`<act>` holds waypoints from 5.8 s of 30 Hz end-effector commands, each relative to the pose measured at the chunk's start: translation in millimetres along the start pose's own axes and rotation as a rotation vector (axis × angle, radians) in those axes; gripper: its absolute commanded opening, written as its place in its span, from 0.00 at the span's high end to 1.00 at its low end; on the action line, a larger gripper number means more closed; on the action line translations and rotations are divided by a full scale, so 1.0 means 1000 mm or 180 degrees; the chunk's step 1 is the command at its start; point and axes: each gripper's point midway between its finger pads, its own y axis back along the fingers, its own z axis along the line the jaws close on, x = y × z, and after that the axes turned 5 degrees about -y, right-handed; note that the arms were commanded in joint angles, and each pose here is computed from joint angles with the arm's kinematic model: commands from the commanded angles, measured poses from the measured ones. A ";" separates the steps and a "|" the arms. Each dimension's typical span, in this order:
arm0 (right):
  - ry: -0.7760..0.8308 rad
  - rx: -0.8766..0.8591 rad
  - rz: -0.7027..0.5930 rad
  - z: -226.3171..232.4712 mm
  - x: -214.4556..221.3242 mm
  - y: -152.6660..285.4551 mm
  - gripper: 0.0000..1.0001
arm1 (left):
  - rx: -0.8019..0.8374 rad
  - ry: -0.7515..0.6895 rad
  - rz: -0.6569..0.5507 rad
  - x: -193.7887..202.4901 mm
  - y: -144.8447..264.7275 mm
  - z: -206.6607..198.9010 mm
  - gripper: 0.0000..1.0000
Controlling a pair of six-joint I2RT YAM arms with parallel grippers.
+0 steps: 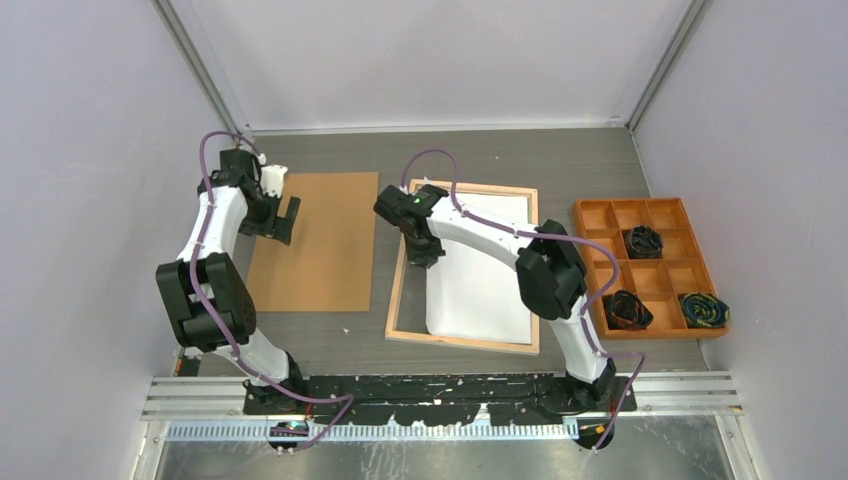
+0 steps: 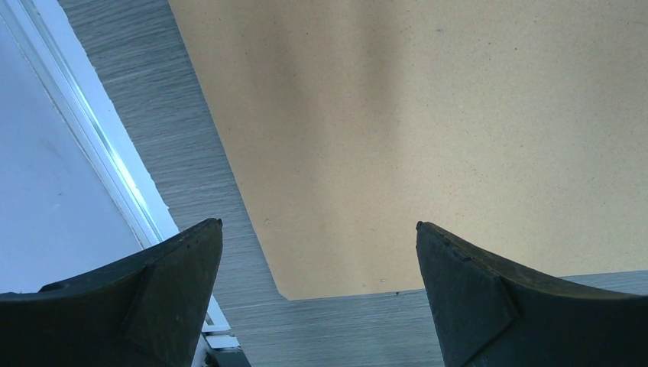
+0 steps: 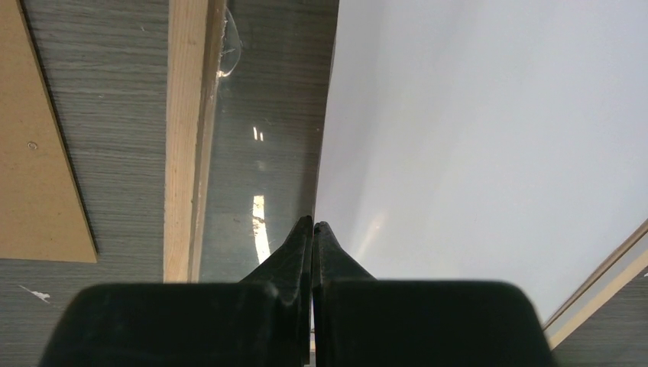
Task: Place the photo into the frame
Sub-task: Turn over the photo from the photo frame, then pick up the photo frame item at the center of the board.
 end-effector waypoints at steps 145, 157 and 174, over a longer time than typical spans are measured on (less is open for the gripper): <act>-0.1567 -0.5133 0.0022 0.125 -0.060 0.199 0.44 | 0.0535 -0.0910 0.0586 0.018 -0.093 -0.093 0.05; -0.1450 -0.4920 -0.0004 0.131 -0.062 0.200 0.42 | 0.0563 -0.0915 0.0441 0.009 -0.074 -0.095 0.05; -0.1360 -0.2972 -0.0212 0.056 -0.022 0.142 0.95 | 0.0514 -0.1005 -0.0033 -0.035 -0.014 -0.094 0.00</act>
